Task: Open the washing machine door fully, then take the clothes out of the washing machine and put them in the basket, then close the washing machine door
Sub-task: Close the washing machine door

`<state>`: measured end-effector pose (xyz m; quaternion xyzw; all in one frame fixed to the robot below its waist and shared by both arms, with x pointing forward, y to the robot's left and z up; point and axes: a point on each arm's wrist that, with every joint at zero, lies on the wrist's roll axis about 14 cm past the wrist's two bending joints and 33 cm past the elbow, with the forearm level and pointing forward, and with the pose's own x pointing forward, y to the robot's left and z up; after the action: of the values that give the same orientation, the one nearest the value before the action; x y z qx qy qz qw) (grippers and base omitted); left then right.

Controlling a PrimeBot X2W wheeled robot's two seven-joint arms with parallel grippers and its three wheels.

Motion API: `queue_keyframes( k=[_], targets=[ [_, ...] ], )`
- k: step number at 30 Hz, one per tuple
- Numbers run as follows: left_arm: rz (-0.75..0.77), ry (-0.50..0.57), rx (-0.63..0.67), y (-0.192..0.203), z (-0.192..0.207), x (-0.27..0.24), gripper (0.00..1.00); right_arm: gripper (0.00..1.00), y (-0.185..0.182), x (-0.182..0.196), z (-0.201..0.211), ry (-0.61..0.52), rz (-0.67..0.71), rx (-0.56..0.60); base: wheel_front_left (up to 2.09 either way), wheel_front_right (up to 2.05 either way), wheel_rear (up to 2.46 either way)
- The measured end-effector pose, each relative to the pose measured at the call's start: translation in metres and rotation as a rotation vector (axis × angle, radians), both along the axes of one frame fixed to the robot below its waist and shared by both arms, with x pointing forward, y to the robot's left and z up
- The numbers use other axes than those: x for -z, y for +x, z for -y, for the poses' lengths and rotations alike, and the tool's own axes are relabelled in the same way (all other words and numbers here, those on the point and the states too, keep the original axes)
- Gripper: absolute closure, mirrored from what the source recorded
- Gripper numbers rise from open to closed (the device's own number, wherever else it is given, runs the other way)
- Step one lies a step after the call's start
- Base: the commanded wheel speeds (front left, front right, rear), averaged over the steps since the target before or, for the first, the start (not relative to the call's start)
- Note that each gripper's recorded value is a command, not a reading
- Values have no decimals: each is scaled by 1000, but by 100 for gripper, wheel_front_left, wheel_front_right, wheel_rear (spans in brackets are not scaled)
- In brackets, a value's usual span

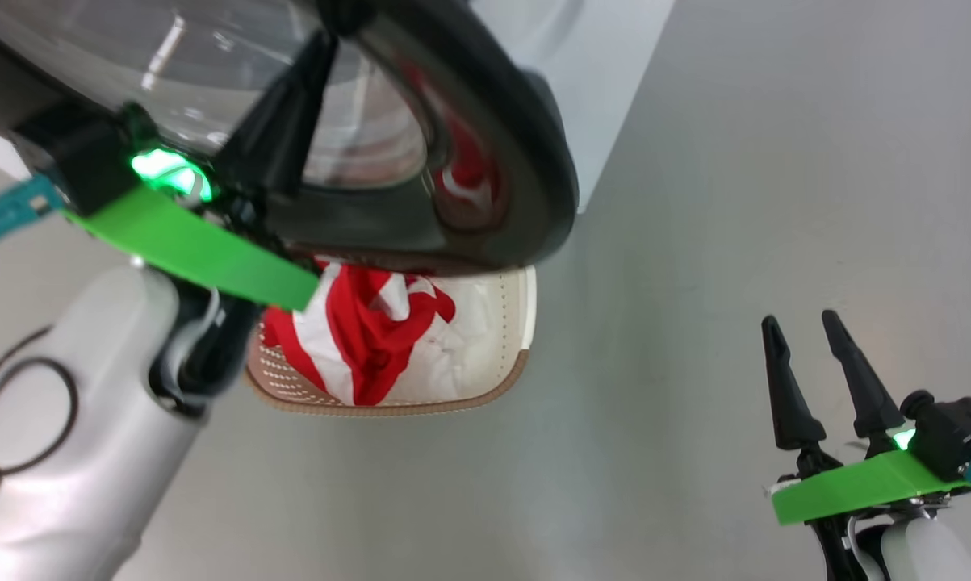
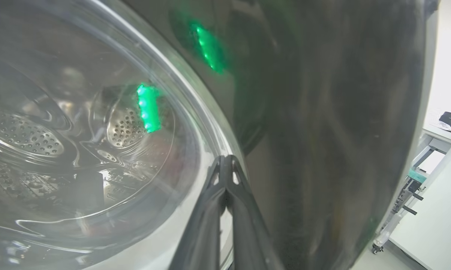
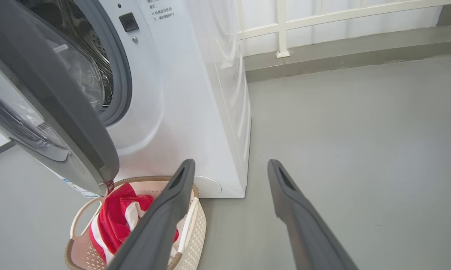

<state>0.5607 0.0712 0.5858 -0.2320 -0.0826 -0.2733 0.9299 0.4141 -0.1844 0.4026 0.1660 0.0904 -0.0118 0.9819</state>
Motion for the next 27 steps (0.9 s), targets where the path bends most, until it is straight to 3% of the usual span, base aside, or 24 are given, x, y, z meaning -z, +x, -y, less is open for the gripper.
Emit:
queue_keyframes(
  k=[13, 27],
  targets=[
    [-2, -2, -38, 34, 6, 6, 100, 0, -1, 4, 16, -15, -11, 49, 0, 0, 0],
    [-71, -2, -104, 8, -16, 27, 100, 0, 0, -13, 15, -11, 33, 45, 0, 0, 0]
  ],
)
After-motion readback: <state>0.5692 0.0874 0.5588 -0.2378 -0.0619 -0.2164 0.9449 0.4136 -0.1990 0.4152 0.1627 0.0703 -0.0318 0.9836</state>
